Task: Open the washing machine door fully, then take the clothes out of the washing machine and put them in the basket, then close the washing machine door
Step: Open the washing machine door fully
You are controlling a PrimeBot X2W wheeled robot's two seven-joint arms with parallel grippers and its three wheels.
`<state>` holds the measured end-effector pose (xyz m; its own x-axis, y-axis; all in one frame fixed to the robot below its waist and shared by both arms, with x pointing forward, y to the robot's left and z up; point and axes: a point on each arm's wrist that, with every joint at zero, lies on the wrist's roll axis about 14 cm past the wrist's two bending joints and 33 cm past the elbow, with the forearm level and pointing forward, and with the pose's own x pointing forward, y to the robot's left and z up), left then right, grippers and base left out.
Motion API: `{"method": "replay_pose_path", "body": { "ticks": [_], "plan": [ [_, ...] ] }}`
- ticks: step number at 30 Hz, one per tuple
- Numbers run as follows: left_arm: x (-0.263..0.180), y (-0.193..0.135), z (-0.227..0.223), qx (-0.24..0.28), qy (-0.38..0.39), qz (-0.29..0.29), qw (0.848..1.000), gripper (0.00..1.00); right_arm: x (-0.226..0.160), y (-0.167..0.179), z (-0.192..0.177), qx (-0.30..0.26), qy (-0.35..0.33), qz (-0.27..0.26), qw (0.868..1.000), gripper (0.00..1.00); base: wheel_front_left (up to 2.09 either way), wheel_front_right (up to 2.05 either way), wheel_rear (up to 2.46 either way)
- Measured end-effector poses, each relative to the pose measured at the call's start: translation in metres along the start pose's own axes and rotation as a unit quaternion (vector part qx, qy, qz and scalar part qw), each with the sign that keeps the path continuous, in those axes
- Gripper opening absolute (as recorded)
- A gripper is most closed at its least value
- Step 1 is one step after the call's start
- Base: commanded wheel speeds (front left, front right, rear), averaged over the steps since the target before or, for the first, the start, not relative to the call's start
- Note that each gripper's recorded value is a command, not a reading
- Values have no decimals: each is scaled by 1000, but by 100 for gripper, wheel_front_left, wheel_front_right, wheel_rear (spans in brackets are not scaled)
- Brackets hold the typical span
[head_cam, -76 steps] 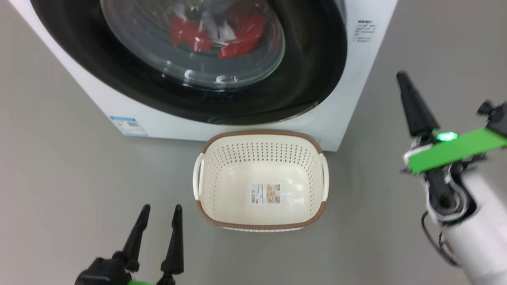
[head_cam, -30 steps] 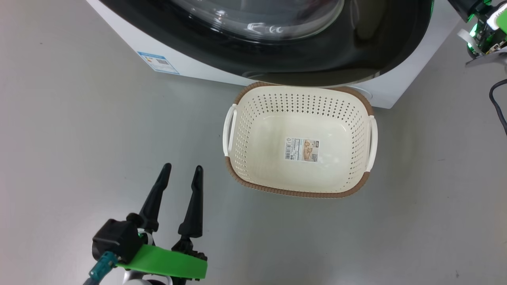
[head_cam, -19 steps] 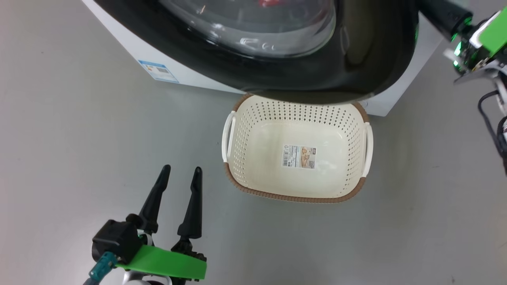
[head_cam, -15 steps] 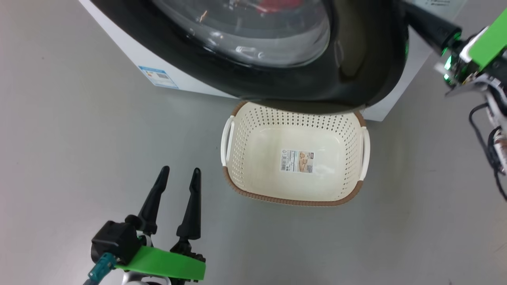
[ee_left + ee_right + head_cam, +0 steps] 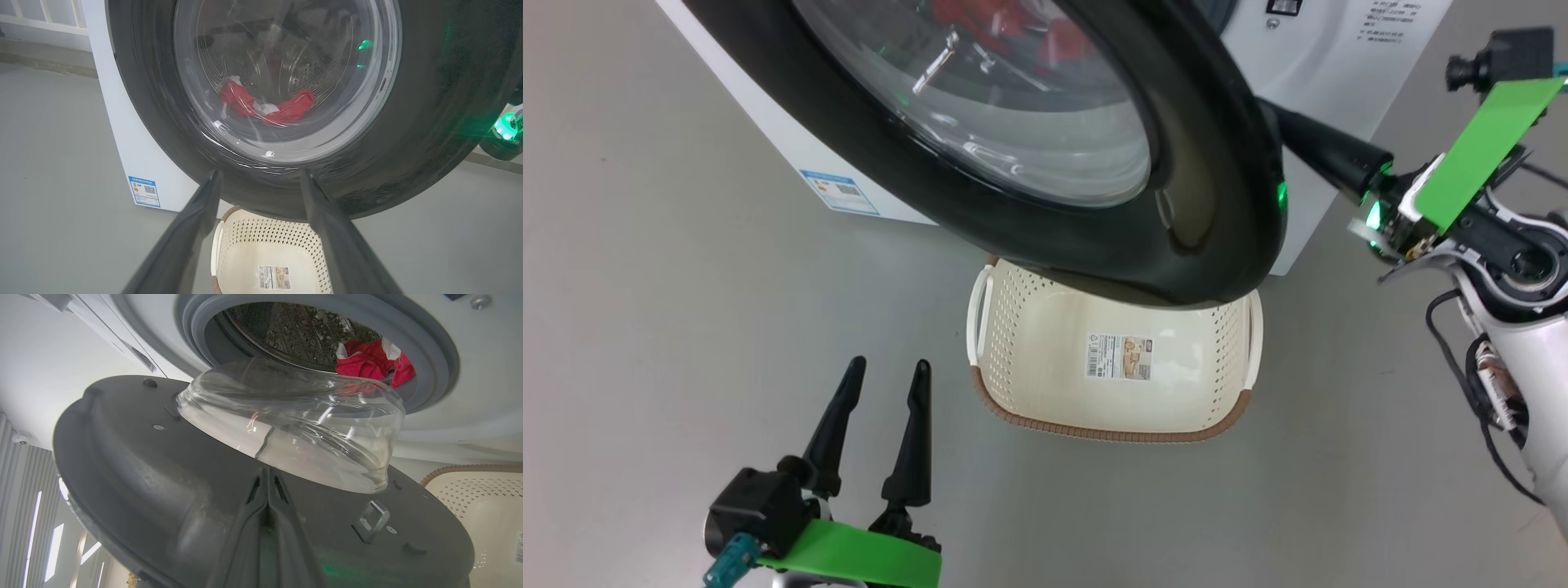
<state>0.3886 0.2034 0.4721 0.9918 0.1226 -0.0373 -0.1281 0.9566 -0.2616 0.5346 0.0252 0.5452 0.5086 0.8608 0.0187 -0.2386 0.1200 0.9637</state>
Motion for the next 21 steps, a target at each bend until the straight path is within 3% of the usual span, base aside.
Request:
{"method": "replay_pose_path", "body": {
  "ticks": [21],
  "plan": [
    [-16, 0, 1, 3, 0, -2, 1000, 100, -14, 17, -54, 7, 59, 24, 998, 0, 0, 0, 0]
  ]
}}
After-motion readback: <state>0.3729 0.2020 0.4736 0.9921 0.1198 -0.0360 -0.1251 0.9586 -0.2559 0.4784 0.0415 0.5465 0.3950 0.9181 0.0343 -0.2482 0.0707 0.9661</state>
